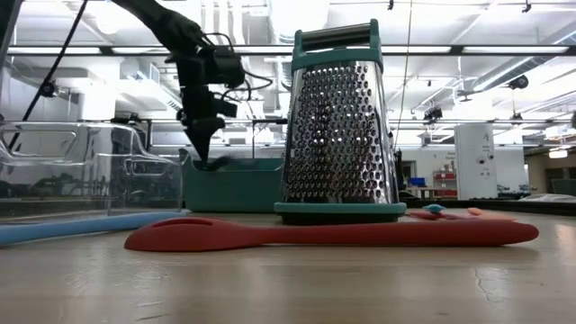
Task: Pick & Place Kitchen Items
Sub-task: Put the black slotted spoon into the green bin
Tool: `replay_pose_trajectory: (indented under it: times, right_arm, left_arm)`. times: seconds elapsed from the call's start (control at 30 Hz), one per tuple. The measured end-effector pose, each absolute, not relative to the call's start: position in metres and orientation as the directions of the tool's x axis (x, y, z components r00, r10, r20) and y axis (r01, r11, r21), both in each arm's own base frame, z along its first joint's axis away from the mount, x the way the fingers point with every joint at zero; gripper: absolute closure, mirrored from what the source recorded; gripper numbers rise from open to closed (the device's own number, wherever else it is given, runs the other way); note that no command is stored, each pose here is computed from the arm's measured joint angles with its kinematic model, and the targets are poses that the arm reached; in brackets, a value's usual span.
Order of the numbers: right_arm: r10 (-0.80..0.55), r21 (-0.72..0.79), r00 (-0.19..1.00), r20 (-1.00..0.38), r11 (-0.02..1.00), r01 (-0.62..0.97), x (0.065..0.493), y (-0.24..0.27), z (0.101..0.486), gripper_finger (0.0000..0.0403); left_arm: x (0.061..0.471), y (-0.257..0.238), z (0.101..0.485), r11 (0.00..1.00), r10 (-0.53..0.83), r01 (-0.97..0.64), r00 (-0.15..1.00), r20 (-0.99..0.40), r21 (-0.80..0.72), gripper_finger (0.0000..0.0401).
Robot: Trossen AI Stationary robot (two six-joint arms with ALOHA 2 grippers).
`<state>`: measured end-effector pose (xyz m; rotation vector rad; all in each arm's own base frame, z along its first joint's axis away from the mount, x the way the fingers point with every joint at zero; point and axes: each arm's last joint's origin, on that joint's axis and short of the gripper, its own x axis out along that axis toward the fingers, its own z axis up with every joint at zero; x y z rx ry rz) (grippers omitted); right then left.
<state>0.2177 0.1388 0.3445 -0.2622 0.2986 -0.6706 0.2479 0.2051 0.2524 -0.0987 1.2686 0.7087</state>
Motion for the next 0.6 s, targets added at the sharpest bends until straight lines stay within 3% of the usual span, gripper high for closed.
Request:
replay_pose_trajectory:
  times: [0.43, 0.6]
  right_arm:
    - [-0.651, -0.334, 0.736, -0.186, 0.746, 0.576, 0.220, 0.136, 0.344, 0.0394]
    - [-0.657, -0.336, 0.730, -0.187, 0.741, 0.581, 0.221, 0.134, 0.344, 0.0394]
  left_arm:
    - [0.255, 0.207, 0.221, 0.775, 0.132, -0.632, 0.174, -0.976, -0.008, 0.0396]
    - [0.256, 0.209, 0.219, 0.772, 0.162, -0.635, 0.142, -0.976, 0.036, 0.0396]
